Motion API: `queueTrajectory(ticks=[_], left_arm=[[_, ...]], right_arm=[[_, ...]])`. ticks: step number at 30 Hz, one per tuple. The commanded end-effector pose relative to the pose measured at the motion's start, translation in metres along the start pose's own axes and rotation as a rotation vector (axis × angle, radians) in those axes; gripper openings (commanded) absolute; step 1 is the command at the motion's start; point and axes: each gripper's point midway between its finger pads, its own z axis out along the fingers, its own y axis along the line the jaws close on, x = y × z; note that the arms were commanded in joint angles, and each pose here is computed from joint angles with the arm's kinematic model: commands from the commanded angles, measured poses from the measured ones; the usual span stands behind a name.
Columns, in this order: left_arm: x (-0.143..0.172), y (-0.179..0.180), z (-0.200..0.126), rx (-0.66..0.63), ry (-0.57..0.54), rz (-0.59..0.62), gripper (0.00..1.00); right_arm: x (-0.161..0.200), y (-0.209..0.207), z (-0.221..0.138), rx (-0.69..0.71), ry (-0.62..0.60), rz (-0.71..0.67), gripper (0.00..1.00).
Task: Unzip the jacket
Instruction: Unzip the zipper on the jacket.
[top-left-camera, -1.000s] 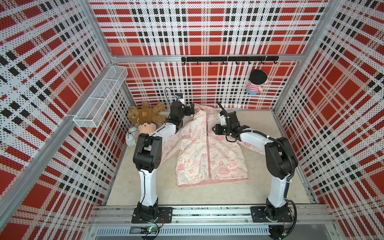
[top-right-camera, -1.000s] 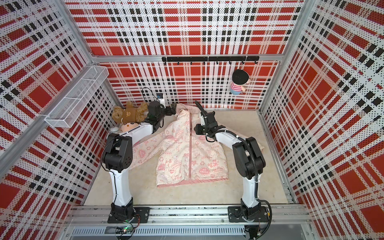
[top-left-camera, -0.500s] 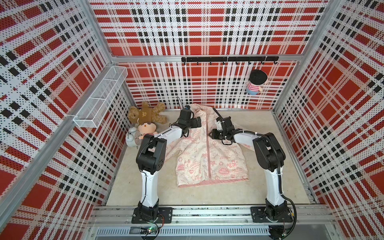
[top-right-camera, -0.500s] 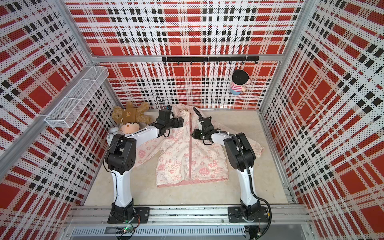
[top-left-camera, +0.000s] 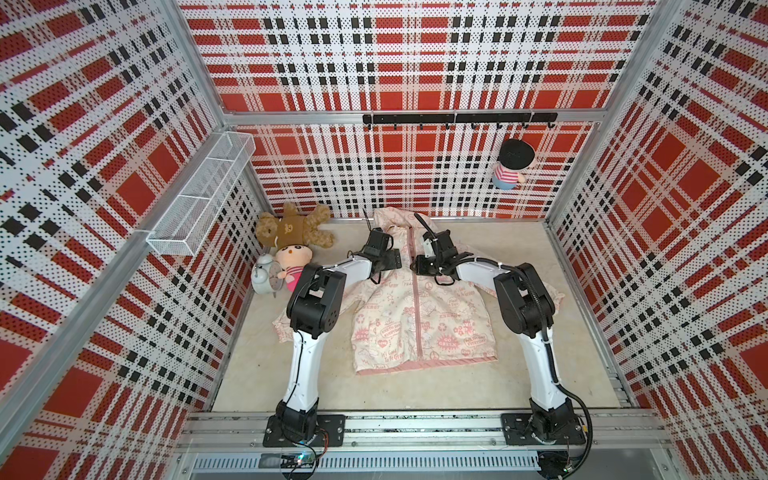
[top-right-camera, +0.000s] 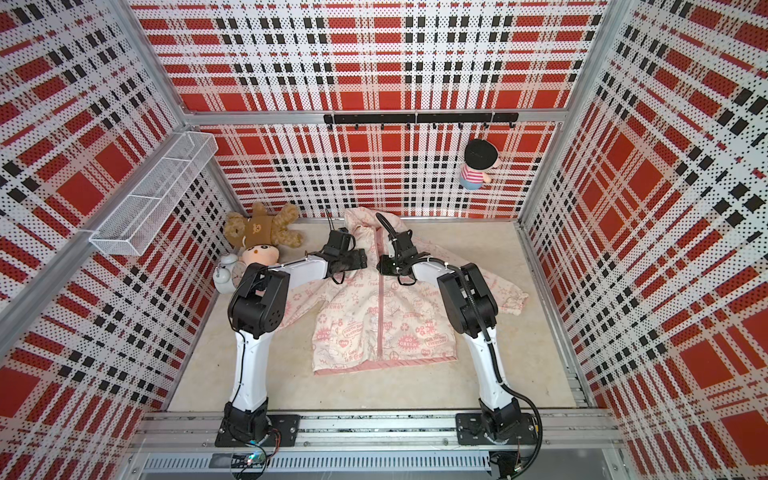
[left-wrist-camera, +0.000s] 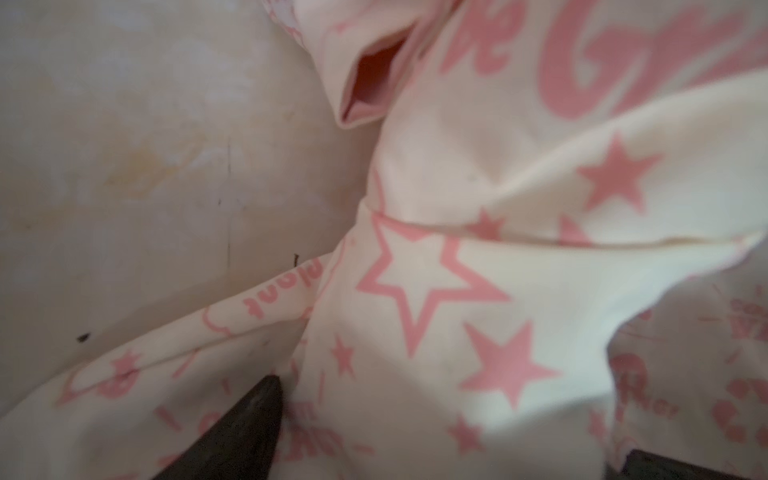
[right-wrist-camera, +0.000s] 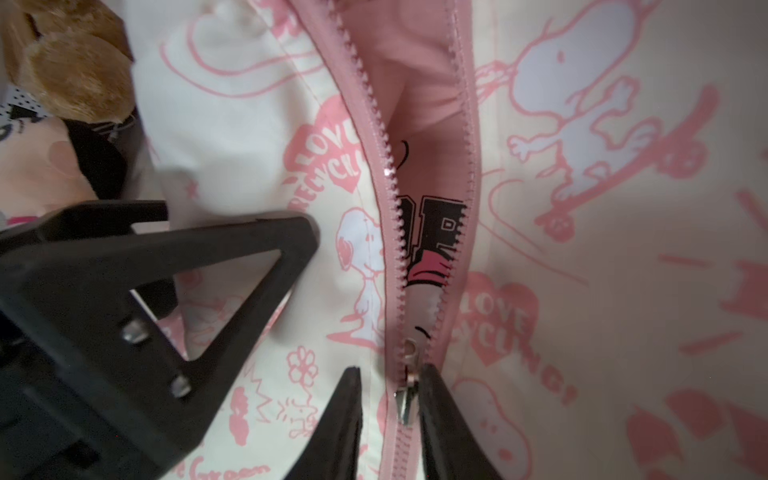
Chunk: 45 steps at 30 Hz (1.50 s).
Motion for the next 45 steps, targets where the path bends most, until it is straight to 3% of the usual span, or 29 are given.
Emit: queueTrajectory(ticks=[1, 14, 22, 28, 32, 39, 45], left_arm=[[-0.008, 0.005, 0.001, -0.008, -0.017, -0.024, 0.81], [-0.004, 0.006, 0.0, 0.009, -0.01, -0.027, 0.76], [-0.035, -0.01, -0.02, 0.039, -0.056, -0.019, 0.8], [-0.069, -0.043, -0.041, 0.172, -0.101, -0.104, 0.65], [-0.074, -0.063, -0.042, 0.266, -0.088, -0.173, 0.55], [-0.044, -0.091, -0.007, 0.4, 0.019, -0.279, 0.33], [-0.023, -0.093, 0.012, 0.441, 0.072, -0.346, 0.26]], right_arm=[[0.017, -0.012, 0.011, 0.091, 0.057, -0.023, 0.27], [0.028, -0.029, 0.021, 0.235, 0.1, -0.032, 0.17], [0.017, -0.018, 0.013, 0.22, 0.054, -0.064, 0.0], [0.006, -0.006, -0.003, 0.191, 0.003, -0.066, 0.0], [0.003, -0.001, -0.011, 0.18, -0.003, -0.071, 0.0], [0.006, 0.001, -0.015, 0.173, 0.004, -0.072, 0.0], [0.008, 0.003, -0.021, 0.167, 0.008, -0.076, 0.0]])
